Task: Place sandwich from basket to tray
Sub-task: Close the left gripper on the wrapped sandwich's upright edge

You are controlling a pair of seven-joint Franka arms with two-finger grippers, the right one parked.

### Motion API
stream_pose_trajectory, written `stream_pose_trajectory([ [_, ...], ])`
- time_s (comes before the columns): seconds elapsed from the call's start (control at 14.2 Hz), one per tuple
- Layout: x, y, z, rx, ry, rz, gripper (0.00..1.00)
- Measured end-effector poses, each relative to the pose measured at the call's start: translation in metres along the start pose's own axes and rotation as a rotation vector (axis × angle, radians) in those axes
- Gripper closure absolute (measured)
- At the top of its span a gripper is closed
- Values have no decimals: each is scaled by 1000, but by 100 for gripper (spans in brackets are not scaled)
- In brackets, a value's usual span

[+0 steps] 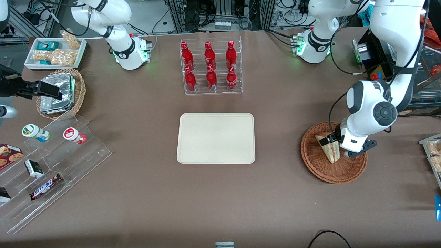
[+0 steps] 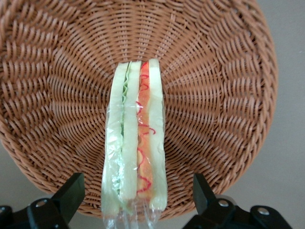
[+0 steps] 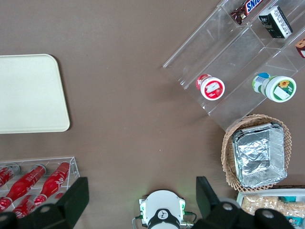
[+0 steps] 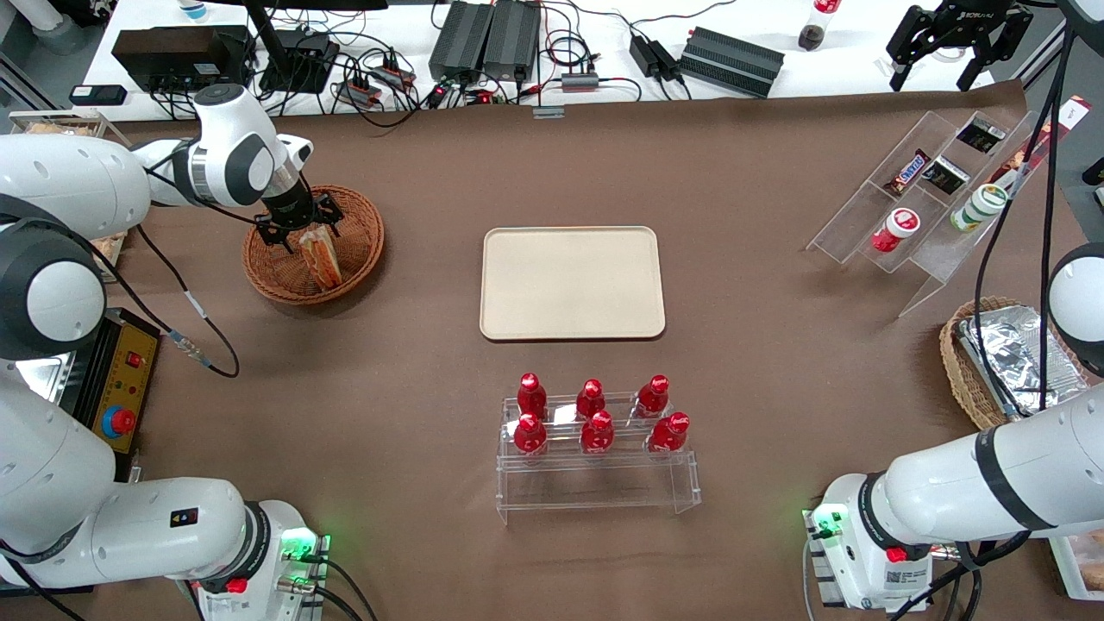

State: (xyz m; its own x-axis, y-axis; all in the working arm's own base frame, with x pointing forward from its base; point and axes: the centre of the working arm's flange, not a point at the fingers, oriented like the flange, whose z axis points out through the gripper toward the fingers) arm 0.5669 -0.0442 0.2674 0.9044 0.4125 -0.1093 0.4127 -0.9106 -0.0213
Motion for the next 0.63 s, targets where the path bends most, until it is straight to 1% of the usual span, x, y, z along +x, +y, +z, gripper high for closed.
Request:
stream_pose_trajectory([
  [0.28,2,1,16,-3,-6,-3,0],
  [0.35,3,0,19,-2,-9,-4,1],
  [0.42,3,0,20,-2,-11,-5,4],
  [0.49,3,0,21,-2,-12,-5,13],
  [0.56,3,0,21,-2,-12,-5,26],
  [0.63,3,0,21,-2,-12,-5,37],
])
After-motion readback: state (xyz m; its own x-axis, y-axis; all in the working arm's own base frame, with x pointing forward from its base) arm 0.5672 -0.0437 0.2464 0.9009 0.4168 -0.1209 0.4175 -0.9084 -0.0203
